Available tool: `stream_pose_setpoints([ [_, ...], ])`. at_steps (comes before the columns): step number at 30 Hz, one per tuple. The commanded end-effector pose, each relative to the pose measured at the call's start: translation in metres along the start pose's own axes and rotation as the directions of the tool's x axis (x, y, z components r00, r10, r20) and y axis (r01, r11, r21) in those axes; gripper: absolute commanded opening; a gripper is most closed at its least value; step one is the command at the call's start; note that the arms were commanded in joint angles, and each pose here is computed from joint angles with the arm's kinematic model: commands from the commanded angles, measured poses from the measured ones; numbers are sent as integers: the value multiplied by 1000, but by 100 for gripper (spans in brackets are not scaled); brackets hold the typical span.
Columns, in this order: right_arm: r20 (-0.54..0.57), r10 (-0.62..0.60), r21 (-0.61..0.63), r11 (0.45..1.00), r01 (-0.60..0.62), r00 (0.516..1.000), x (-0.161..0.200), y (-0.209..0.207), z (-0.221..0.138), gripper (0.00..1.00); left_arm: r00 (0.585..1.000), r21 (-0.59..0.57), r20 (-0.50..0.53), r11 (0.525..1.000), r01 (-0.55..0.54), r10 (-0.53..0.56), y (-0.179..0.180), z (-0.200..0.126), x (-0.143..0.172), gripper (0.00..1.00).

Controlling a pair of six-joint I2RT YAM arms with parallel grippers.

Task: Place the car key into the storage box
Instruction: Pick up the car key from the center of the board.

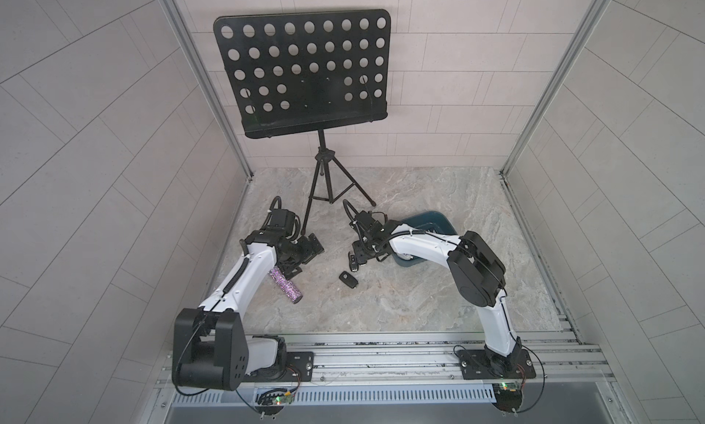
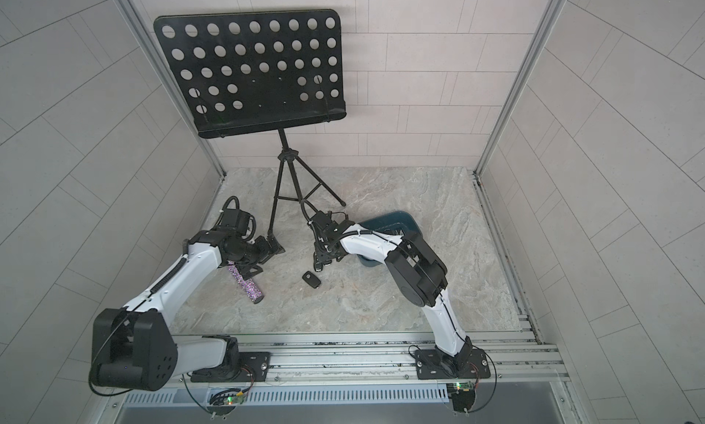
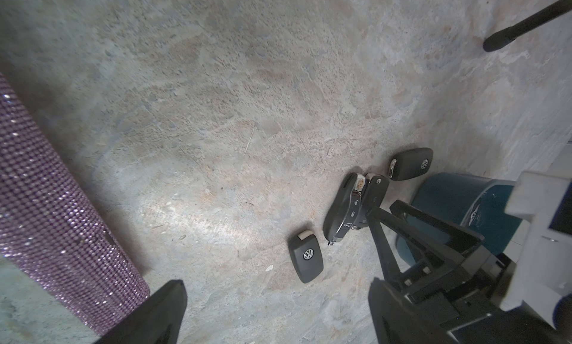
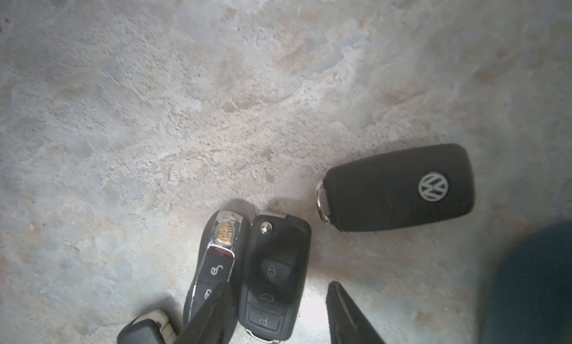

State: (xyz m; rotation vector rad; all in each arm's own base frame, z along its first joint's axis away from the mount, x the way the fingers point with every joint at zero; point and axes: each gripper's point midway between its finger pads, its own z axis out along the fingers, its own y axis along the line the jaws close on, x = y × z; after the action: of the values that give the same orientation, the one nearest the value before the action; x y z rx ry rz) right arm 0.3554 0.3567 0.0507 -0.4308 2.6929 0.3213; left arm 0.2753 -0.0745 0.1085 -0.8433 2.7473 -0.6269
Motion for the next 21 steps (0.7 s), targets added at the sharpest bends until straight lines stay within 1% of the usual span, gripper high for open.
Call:
stream_pose_setpoints([
  [1, -30, -18, 52, 998, 20, 999, 8, -3, 6, 53, 1000, 0, 6, 1000, -15, 15, 4, -4, 2, 100],
  [9, -52, -56, 91, 994, 61, 997, 14, -4, 12, 53, 1000, -3, 0, 1000, -11, 11, 4, -3, 2, 100],
  [15, -73, -81, 161, 983, 92, 994, 19, -14, 14, 50, 1000, -8, -4, 1000, -5, 5, 6, -2, 1, 100],
  [21, -70, -82, 166, 982, 93, 994, 18, -15, 14, 48, 1000, -9, -8, 1000, -4, 4, 5, -1, 1, 100],
])
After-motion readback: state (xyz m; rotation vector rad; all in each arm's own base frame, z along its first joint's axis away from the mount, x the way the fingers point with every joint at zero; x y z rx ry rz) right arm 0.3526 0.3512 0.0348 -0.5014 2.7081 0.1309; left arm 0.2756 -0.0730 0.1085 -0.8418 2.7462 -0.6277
